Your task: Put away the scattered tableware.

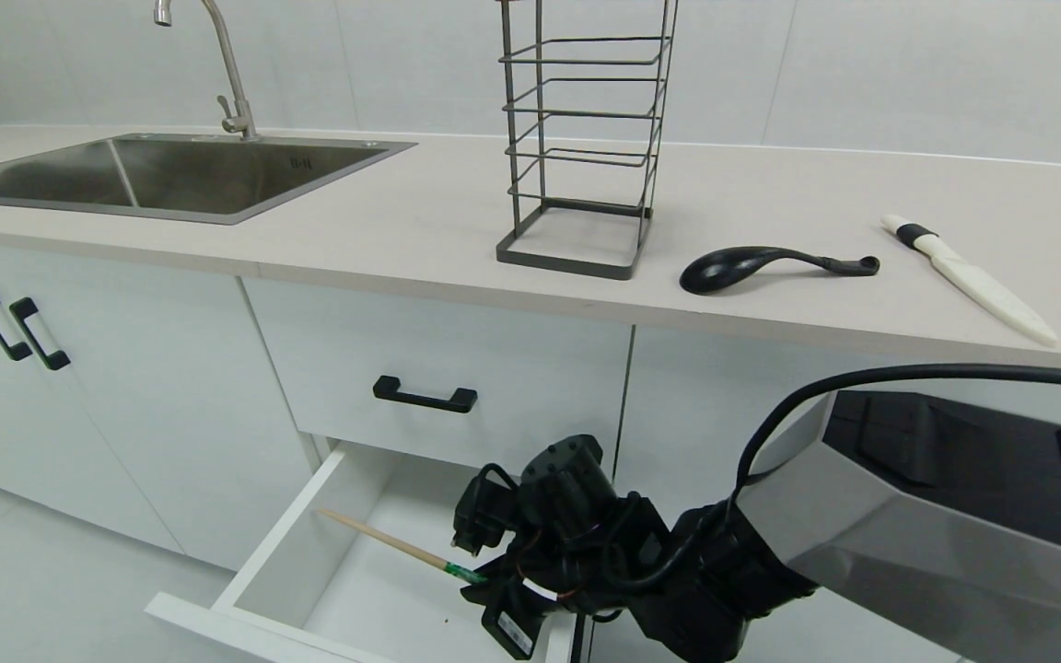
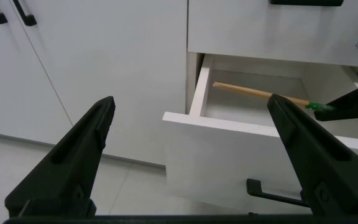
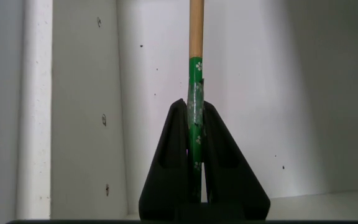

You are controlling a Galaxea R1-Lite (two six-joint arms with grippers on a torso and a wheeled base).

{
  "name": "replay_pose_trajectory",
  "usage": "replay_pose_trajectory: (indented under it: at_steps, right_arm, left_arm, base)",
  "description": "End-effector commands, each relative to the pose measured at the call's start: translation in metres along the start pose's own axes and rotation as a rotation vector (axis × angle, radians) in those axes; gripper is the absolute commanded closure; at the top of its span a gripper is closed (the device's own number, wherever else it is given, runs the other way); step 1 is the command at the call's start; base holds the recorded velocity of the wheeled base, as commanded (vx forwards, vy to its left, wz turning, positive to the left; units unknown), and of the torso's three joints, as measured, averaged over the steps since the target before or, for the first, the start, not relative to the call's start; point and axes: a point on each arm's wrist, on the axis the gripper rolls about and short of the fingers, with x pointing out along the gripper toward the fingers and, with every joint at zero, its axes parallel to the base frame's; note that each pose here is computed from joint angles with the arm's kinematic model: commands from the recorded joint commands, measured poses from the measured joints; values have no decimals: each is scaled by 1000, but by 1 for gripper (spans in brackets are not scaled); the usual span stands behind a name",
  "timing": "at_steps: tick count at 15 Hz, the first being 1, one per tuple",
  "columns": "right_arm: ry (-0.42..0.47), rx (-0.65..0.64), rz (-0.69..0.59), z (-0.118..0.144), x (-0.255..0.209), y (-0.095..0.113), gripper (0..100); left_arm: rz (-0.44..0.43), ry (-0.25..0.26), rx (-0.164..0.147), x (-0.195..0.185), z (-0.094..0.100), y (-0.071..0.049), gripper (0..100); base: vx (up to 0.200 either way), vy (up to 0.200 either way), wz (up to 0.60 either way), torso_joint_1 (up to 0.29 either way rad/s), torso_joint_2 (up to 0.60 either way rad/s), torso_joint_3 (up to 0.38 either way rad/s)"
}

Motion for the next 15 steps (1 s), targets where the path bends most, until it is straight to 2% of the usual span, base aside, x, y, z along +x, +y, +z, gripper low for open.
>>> replay_pose_trajectory:
  at_steps: [1,9,15]
  right_arm:
    - [14,5,-2,-5,5,-1,100]
    - [18,-1,-74,-3,22,-6,100]
    - [56,-3,-86,-13,32,-2,100]
  left_arm:
    - [0,0,0,0,0,0,0]
    - [0,0,0,0,0,0,0]
    - [0,0,0,0,0,0,0]
  base:
    - [0,0,0,0,0,0]
    - [0,0,0,0,0,0]
    - [0,0,0,0,0,0]
